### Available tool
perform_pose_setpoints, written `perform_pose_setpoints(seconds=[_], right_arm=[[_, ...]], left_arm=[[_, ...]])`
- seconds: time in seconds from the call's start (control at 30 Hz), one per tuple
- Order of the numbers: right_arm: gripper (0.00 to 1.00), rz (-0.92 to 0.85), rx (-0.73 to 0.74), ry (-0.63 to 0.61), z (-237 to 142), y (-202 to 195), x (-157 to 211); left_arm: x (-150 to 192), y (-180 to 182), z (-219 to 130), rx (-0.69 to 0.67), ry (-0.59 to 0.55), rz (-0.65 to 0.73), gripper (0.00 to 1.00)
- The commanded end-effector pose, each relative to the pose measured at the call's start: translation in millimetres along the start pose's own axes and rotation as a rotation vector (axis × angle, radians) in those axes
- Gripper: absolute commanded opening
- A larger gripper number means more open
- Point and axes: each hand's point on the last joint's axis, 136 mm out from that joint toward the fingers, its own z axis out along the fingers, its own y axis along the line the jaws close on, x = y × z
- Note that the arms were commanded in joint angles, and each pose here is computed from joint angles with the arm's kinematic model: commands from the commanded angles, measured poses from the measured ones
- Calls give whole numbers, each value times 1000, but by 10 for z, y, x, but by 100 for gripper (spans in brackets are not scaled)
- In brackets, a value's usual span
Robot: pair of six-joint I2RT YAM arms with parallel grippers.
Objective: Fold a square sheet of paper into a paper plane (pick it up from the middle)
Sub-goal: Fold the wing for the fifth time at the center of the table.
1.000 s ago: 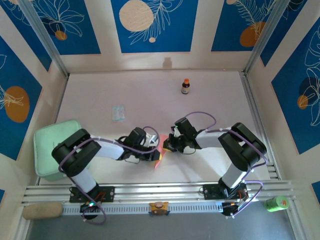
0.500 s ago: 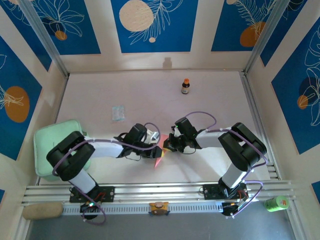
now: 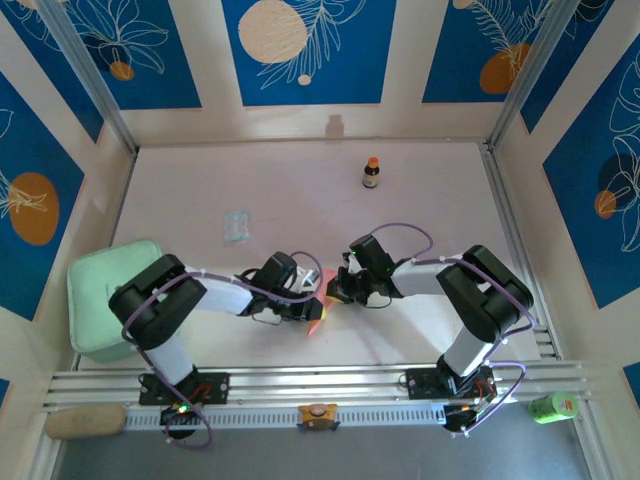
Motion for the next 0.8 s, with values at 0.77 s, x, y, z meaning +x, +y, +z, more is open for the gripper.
perform_pose_setpoints(seconds=[0.77], right_arm=[[2, 79, 149, 9, -8, -419, 67]], left_arm=[[-87, -444, -103, 31, -30, 31, 5]])
